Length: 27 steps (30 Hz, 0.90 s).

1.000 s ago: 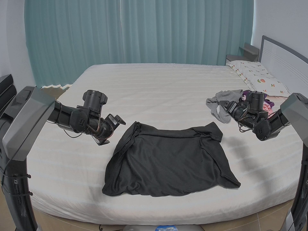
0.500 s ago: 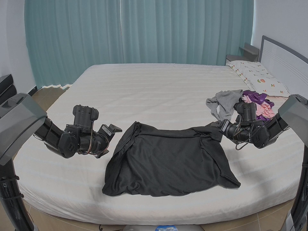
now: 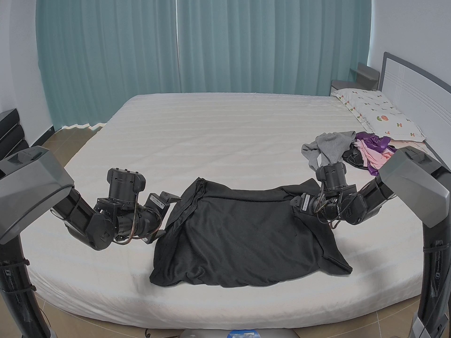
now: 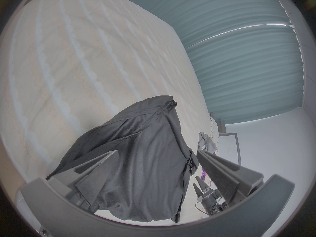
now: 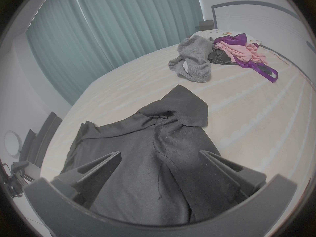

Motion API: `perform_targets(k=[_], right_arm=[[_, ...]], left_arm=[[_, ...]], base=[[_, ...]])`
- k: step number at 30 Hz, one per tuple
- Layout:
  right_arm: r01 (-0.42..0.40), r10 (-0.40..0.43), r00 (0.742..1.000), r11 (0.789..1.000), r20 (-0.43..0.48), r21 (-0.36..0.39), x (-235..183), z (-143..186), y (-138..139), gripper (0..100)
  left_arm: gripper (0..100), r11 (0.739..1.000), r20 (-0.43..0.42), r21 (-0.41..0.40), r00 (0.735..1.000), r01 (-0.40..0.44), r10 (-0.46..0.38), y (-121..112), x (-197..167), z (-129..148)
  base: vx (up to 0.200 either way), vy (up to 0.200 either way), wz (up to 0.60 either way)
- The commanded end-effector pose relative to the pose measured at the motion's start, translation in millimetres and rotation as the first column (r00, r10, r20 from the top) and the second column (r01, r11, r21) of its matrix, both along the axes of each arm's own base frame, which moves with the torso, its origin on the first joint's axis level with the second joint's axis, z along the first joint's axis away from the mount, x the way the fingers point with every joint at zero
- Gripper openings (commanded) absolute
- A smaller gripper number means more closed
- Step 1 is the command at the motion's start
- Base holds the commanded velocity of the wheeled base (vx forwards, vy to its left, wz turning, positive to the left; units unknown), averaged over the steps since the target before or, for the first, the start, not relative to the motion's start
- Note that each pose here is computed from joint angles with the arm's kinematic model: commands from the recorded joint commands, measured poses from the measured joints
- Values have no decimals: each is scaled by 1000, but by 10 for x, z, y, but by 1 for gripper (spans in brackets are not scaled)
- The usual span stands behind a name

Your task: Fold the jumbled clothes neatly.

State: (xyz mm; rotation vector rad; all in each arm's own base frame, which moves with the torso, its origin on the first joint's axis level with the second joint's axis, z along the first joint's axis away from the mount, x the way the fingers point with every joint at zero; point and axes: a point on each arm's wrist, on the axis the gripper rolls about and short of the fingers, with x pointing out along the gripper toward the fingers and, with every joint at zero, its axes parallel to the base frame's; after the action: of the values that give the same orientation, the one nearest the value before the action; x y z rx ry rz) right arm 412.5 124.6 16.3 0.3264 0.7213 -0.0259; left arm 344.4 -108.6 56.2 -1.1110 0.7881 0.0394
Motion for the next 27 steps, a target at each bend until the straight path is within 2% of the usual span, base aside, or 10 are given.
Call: perform_targets(k=[1,18,19,27], right_arm=[[0,-2,999,998,-33,-60,119,-208,71,100],[21,-25,999,993,-31,-115,361,-523,143,100],[21,-25,999,993,-32,-118,360,-530,143,0],[65,-64,998,991,11,-116,413,-377,19,0]], left_arm=[[100,1000,-14,-1,1000,-26,26,81,28,-58],[100,1000,29,-14,999,-28,29,90,17,-109],[100,999,29,-14,999,-30,30,94,22,-112],[100,999,23,-11,999,-34,35,103,34,-151]], base=[[0,0,0],[0,0,0],[0,0,0],[0,0,0]])
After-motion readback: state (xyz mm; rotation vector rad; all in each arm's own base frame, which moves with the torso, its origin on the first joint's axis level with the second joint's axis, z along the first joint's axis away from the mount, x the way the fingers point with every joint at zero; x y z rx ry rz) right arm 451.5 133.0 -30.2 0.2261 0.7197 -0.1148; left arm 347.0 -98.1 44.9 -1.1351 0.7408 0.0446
